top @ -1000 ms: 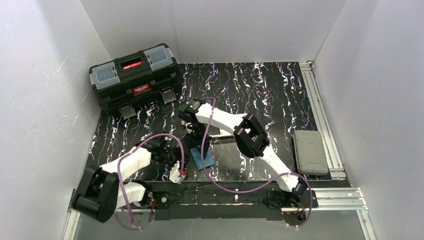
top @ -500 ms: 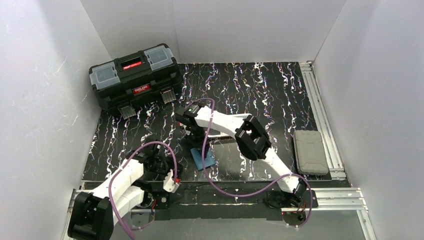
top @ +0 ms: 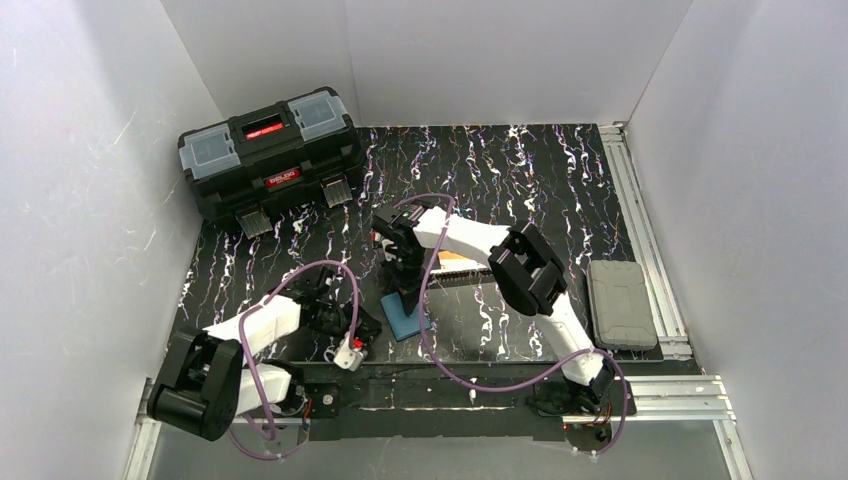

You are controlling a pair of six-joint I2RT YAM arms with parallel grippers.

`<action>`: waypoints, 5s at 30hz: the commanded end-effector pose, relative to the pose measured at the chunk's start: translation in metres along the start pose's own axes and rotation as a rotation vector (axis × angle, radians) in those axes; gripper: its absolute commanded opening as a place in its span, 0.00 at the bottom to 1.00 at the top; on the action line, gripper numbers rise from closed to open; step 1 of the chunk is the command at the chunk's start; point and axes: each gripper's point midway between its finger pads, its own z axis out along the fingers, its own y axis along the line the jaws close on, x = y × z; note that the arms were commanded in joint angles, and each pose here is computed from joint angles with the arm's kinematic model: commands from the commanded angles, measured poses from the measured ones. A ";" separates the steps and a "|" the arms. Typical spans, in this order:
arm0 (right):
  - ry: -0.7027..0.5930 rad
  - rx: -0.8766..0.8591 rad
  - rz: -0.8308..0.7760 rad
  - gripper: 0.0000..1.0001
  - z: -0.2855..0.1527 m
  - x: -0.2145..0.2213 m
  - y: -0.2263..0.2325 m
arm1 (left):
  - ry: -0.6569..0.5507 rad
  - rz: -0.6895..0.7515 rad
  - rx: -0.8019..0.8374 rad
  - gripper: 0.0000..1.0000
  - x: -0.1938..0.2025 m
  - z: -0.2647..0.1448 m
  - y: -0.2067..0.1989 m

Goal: Put the credit cards into the card holder
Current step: Close the card holder at the center of the board.

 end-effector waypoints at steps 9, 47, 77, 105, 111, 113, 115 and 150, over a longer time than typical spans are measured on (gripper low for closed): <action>-0.221 -0.031 -0.052 0.01 -0.005 -0.047 -0.008 | -0.032 0.429 -0.043 0.23 -0.004 0.005 0.045; -0.207 -0.119 -0.035 0.01 -0.017 -0.036 -0.022 | -0.021 0.338 0.258 0.15 0.008 0.019 0.015; -0.270 0.015 -0.139 0.49 -0.041 -0.026 -0.009 | -0.014 0.321 0.249 0.16 0.007 0.018 0.015; -0.268 0.177 -0.182 0.01 -0.037 -0.035 -0.009 | -0.017 0.311 0.238 0.15 0.005 0.018 0.014; -0.290 0.184 -0.176 0.01 -0.043 -0.037 -0.010 | -0.018 0.310 0.237 0.15 0.005 0.018 0.015; -0.309 0.152 -0.181 0.01 -0.047 -0.038 -0.005 | -0.018 0.311 0.236 0.15 0.004 0.018 0.015; -0.310 0.087 -0.186 0.01 -0.046 -0.038 0.004 | -0.019 0.314 0.234 0.15 0.004 0.018 0.016; -0.206 -0.035 -0.173 0.01 -0.008 -0.039 0.011 | -0.018 0.311 0.231 0.15 0.004 0.019 0.016</action>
